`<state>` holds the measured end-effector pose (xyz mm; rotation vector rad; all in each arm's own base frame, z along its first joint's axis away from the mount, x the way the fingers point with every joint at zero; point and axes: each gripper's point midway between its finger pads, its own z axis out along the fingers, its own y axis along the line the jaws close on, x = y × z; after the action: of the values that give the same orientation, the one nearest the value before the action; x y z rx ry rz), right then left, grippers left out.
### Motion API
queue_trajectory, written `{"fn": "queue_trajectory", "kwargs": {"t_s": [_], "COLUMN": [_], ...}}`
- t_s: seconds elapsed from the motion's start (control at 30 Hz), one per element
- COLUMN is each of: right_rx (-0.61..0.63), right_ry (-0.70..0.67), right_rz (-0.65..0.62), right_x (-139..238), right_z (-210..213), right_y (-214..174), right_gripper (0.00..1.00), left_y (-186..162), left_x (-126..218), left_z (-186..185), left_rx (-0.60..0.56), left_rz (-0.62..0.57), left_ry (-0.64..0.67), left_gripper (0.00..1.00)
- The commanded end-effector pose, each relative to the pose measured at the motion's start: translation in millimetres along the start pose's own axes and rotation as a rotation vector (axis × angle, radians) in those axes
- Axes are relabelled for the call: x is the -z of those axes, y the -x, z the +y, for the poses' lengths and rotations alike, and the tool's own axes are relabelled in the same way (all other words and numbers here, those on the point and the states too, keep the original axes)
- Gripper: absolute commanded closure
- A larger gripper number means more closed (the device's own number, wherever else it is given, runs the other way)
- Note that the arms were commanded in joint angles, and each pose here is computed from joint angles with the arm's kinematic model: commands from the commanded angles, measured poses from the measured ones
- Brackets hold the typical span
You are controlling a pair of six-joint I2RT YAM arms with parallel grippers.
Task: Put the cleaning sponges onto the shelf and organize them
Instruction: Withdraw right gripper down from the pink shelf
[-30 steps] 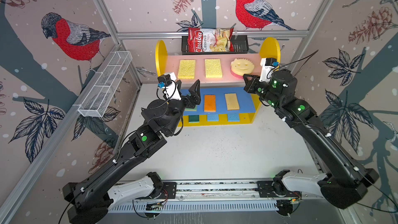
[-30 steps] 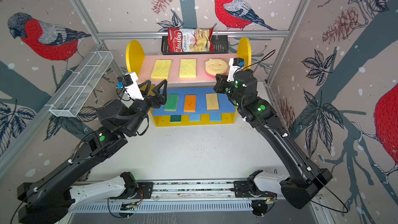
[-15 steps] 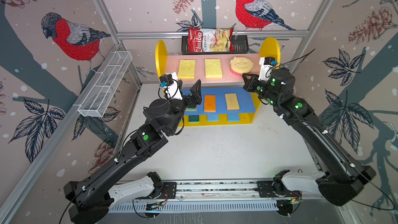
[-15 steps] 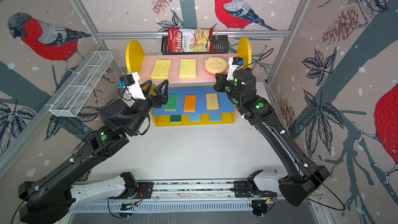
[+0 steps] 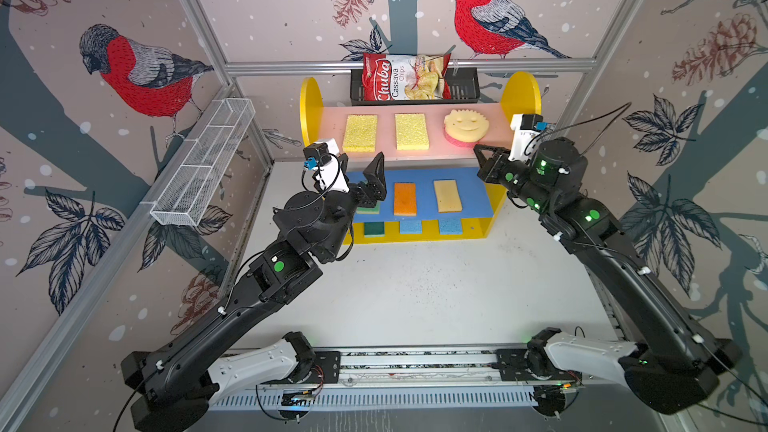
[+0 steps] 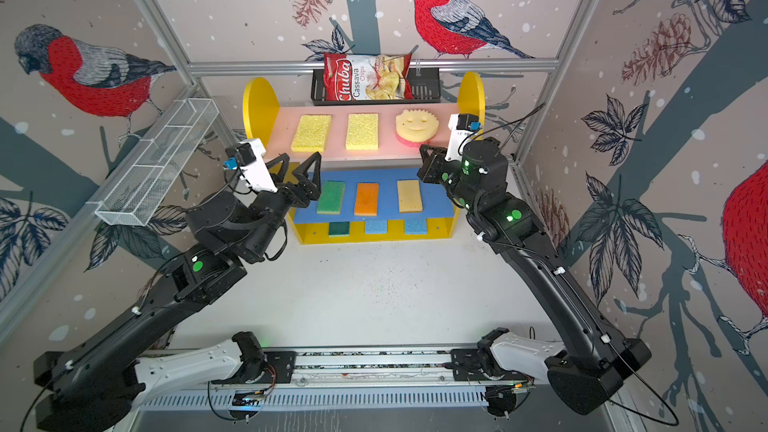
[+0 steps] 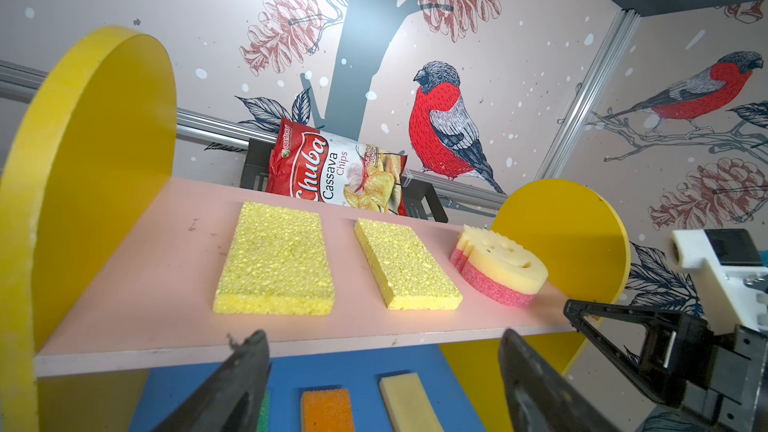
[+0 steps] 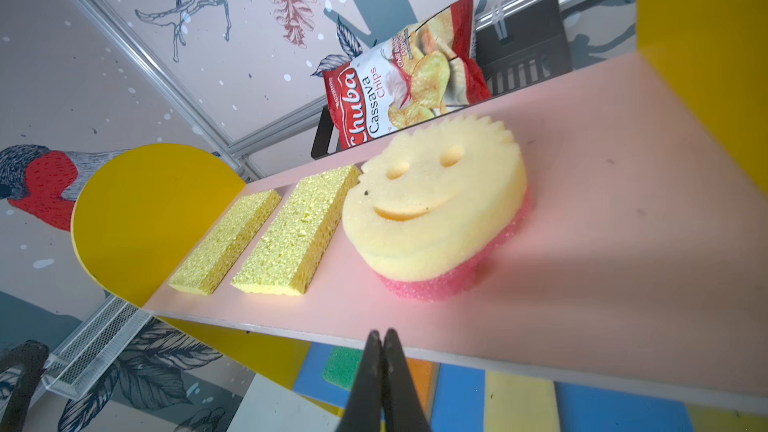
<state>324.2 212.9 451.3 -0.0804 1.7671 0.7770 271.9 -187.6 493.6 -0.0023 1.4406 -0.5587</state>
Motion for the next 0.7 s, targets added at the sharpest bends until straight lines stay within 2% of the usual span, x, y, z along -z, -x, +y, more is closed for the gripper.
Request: {"fn": "queue_trajectory", "kwargs": {"t_s": [0.0,0.3,0.5,0.67], "right_rx": [-0.011,-0.004,0.006,0.018], "right_ry": [0.067,0.098,0.129,0.127], "right_rz": [0.012,0.049,0.072,0.084], "right_x": [-2.0,-9.9,-13.6,-19.5], "right_z": [17.4,29.4,42.4,46.8], "right_y": [-0.9,-13.9,-20.1,-23.3], "right_gripper": [1.0,1.0,1.0,1.0], "left_y": [9.9,21.7,24.5,18.6], "left_x": [0.9,10.4,15.3,12.3], "left_z": [-2.2,9.3,24.5,34.9], "left_rx": [0.01,0.009,-0.003,-0.04], "left_rz": [-0.025,-0.059,-0.073,-0.04], "left_ry": [-0.008,0.036,0.113,0.19], "left_gripper": [0.15,0.15,0.16,0.19]}}
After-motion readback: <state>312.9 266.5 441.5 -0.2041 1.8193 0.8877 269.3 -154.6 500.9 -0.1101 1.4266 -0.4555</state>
